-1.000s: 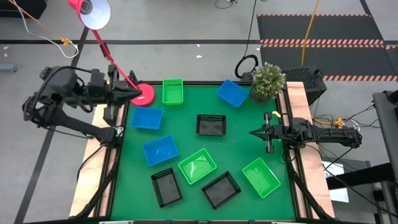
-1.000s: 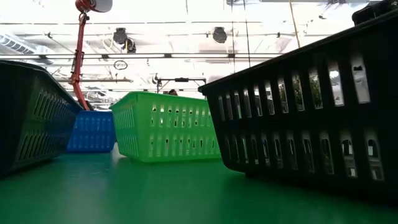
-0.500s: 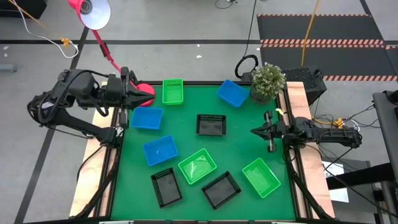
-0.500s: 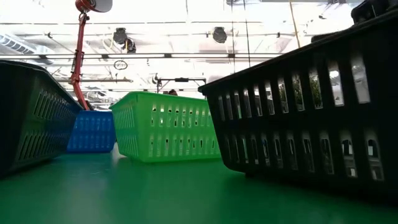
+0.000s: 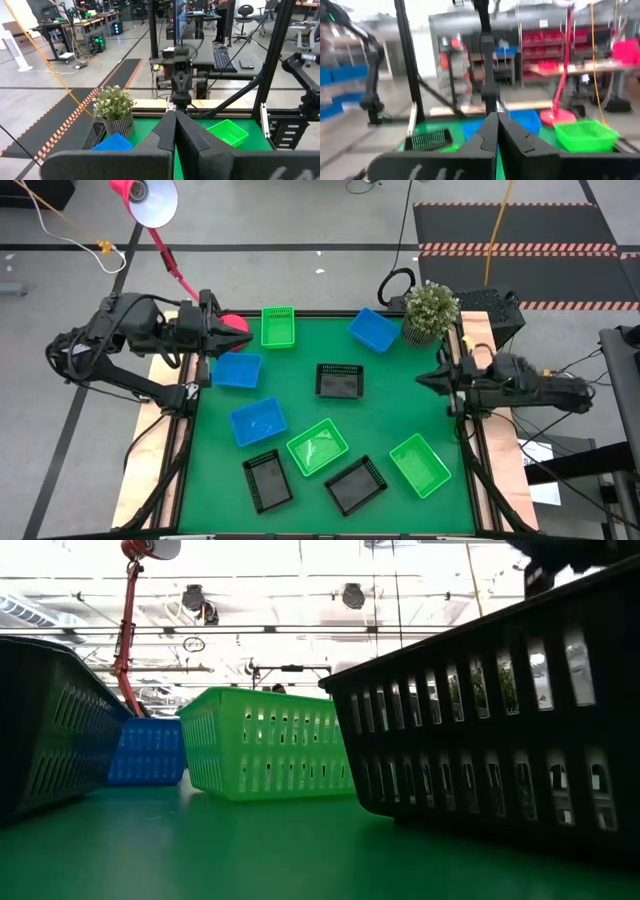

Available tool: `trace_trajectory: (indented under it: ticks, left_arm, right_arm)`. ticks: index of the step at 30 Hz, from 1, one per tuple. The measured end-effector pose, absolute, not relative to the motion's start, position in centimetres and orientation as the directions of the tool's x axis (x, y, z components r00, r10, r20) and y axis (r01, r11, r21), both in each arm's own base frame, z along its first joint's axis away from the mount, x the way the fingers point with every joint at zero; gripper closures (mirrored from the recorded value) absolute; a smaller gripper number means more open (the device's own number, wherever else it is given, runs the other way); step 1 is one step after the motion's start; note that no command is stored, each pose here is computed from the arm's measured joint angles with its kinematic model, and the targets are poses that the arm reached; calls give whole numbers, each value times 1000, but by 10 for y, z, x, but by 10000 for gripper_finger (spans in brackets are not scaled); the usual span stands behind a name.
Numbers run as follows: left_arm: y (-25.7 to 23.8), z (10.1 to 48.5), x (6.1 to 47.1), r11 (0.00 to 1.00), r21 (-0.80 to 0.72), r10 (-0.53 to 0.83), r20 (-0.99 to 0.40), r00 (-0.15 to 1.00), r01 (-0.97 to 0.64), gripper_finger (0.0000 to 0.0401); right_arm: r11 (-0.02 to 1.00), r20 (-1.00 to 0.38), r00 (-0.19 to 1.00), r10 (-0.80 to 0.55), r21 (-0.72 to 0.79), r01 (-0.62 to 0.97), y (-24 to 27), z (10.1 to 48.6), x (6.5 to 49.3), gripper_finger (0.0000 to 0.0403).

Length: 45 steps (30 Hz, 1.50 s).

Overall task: Stack baskets by color
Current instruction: Stack the bottom blue bin on the middle left blue bin

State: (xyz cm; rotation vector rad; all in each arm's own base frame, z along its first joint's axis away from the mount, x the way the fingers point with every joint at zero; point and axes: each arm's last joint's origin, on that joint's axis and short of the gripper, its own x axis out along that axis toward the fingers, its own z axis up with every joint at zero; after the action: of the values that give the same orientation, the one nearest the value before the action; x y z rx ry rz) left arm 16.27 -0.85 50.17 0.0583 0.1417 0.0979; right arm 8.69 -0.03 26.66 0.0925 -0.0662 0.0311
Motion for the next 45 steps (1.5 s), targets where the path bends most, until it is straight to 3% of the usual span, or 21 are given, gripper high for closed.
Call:
trace_trajectory:
  ticks: [12, 20, 26, 34, 45]
  left_arm:
    - [-9, 500, 167, 994, 53, 103, -151, 983, -96, 391]
    - [-9, 500, 167, 994, 53, 103, -152, 983, -96, 391]
    - [-9, 504, 167, 994, -22, 103, -106, 989, -105, 391]
    - [-8, 502, 168, 988, -37, 144, -127, 981, -150, 391]
    - [-6, 487, 174, 981, 3, 191, -259, 947, -196, 391]
  right_arm:
    - [998, -108, 994, -32, 44, 37, -2, 437, 94, 403]
    - [994, -199, 974, -105, 21, 111, -5, 510, 132, 403]
    - [974, -190, 970, -153, 138, 180, -7, 527, 174, 403]
    - [975, -253, 957, -139, 135, 177, -8, 513, 214, 403]
    - [969, -279, 956, -96, 192, 154, -7, 509, 221, 403]
